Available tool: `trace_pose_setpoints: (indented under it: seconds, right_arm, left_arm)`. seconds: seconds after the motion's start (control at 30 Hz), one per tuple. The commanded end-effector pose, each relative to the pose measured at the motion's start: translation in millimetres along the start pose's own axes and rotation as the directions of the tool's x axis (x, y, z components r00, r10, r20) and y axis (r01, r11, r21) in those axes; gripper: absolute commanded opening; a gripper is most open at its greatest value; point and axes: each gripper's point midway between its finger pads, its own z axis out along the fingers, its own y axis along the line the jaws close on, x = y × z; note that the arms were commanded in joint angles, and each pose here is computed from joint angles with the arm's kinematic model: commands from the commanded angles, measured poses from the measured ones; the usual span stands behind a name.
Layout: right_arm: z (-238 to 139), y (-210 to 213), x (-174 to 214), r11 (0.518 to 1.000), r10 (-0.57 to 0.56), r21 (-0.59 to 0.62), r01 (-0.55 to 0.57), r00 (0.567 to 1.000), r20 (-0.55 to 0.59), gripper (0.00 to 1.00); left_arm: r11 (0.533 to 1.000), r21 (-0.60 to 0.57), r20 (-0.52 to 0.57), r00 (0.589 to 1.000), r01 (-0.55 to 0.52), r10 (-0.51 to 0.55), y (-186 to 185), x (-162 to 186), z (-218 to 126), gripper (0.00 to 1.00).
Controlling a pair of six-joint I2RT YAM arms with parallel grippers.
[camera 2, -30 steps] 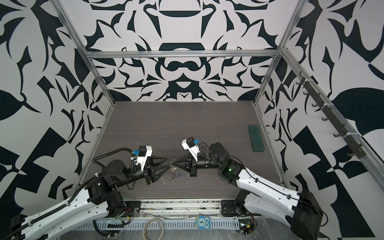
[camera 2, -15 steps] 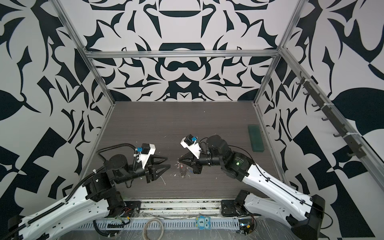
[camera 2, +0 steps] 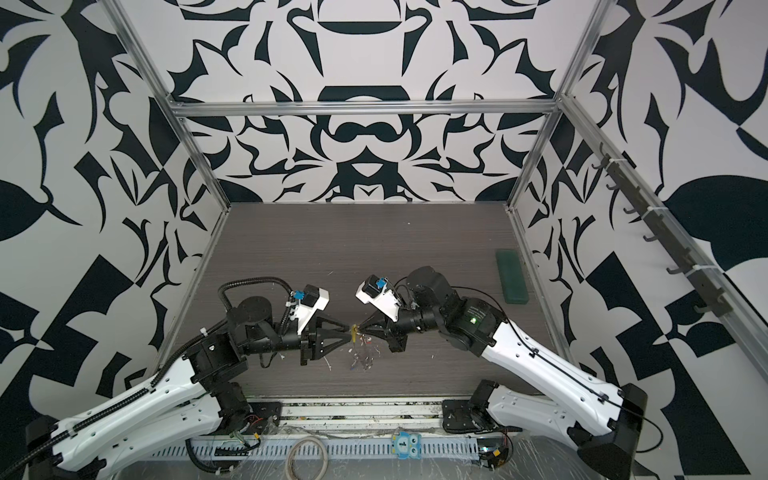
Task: Remove the keys from the keyring
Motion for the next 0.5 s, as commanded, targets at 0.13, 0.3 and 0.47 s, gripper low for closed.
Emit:
trace_pose_setpoints:
  seconds: [0.13, 0.3, 0.47]
  right_arm:
    - [-6.9, 21.2, -24.5, 0.994, -0.052, -0.089, 0.058, 0.996, 0.073, 0.0]
    - [-7.7, 25.7, -22.5, 0.991, -0.051, -0.116, 0.06, 0.996, 0.073, 0.0]
    - [-7.2, 26.6, -22.7, 0.991, -0.049, -0.122, 0.058, 0.995, 0.081, 0.0]
  left_arm:
    - [0.998, 0.054, 0.032, 0.999, -0.024, 0.022, -11.8, -16.5, 0.4, 0.31]
    - [0.997, 0.06, 0.058, 0.997, -0.046, 0.042, -15.2, -21.2, -3.2, 0.31]
    - [0.994, 0.091, 0.069, 0.996, -0.061, 0.055, -21.9, -23.9, -4.7, 0.24]
